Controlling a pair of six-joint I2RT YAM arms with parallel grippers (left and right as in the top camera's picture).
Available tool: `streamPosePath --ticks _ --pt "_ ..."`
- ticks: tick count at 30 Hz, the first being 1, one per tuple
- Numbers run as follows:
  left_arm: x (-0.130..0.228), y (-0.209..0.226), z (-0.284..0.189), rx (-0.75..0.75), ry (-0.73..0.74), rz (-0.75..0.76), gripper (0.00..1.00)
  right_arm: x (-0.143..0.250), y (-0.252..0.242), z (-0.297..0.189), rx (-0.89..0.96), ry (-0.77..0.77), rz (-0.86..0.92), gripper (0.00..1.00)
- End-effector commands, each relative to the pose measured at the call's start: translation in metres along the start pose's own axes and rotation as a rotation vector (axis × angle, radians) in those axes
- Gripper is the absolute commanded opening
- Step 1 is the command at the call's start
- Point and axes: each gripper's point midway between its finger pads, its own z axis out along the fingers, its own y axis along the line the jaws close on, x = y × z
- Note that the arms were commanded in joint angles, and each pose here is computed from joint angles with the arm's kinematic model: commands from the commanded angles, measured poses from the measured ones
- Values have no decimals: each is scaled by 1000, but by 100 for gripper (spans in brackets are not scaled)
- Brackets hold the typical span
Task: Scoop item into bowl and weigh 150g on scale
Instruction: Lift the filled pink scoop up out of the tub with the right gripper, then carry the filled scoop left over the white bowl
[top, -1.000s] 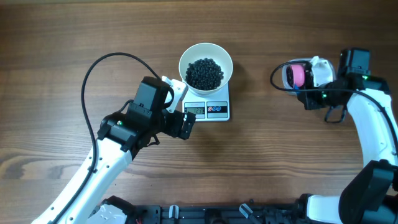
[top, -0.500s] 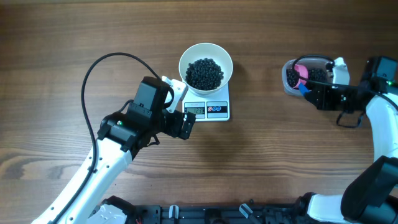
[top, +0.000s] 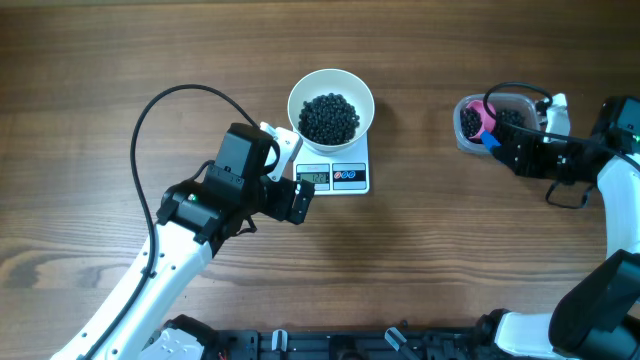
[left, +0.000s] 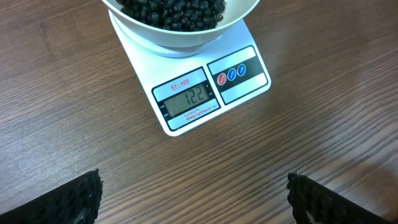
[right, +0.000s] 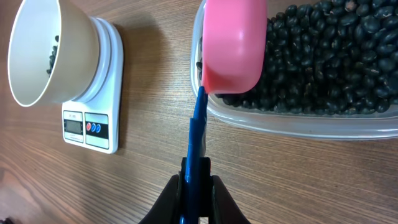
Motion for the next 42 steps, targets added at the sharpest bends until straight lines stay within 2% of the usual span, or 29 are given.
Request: streamPosePath --ticks 1,18,30,35,42 --pt "-7 -1 -3 -5 -17 3 100 0 3 2 -50 -11 68 4" --pt "-7 -1 -3 -5 -17 3 100 -2 -11 -10 -51 -51 225 4" --pt "-7 -1 -3 -5 -17 3 100 -22 -11 -50 -272 -234 375 4" --pt "-7 -1 -3 -5 -17 3 100 -33 0 -70 -419 -312 420 4" --pt "-7 -1 -3 -5 -17 3 100 -41 20 -79 -559 -323 461 4"
